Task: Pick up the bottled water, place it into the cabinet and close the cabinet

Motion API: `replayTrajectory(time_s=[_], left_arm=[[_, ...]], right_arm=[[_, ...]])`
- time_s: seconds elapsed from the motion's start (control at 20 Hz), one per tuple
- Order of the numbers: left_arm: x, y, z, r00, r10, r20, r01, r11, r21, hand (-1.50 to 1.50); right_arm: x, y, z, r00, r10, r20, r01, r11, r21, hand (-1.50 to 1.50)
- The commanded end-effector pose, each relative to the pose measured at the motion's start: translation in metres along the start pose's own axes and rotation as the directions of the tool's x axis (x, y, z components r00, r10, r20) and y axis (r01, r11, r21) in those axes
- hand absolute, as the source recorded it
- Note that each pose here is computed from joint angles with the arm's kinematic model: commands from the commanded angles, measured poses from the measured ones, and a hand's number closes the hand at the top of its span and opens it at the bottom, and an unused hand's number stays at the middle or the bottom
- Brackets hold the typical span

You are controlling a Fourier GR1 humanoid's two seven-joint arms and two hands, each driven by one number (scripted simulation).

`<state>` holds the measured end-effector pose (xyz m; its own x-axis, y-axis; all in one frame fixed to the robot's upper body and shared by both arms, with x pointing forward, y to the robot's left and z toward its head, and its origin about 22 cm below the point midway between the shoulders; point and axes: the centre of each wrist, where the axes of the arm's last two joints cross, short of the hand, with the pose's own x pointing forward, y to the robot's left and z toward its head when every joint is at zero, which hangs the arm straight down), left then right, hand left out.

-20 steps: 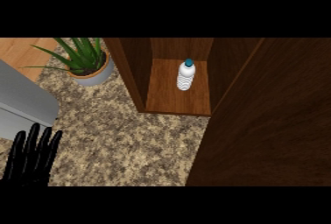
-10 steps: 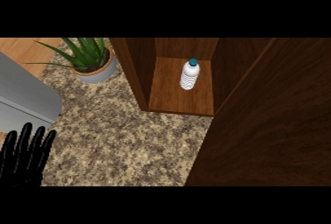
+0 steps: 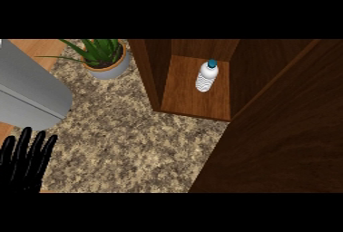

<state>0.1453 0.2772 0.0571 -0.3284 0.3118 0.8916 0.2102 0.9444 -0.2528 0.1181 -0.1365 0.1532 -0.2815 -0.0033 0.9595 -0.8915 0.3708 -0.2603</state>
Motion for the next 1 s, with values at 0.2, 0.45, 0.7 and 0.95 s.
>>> replayTrajectory(time_s=[0.2,0.45,0.7,0.95], left_arm=[[0.003,0.003,-0.006,1.0,0.015,0.009,-0.014,0.999,-0.046,-1.5],[0.002,0.013,-0.001,1.0,-0.01,0.0,0.01,1.0,0.005,-1.5],[0.005,0.009,0.0,1.0,0.002,0.012,-0.002,1.0,0.008,-1.5],[0.004,0.013,0.002,1.0,0.011,-0.001,-0.011,1.0,0.01,-1.5]], right_arm=[[-0.033,0.006,-0.044,0.932,-0.362,-0.025,0.363,0.93,0.059,1.5],[-0.035,-0.016,-0.021,0.92,-0.385,0.08,0.393,0.896,-0.207,1.5],[-0.042,-0.025,-0.006,0.908,-0.402,0.119,0.415,0.825,-0.383,1.5],[-0.05,-0.043,-0.005,0.905,-0.394,0.159,0.419,0.767,-0.486,1.5]])
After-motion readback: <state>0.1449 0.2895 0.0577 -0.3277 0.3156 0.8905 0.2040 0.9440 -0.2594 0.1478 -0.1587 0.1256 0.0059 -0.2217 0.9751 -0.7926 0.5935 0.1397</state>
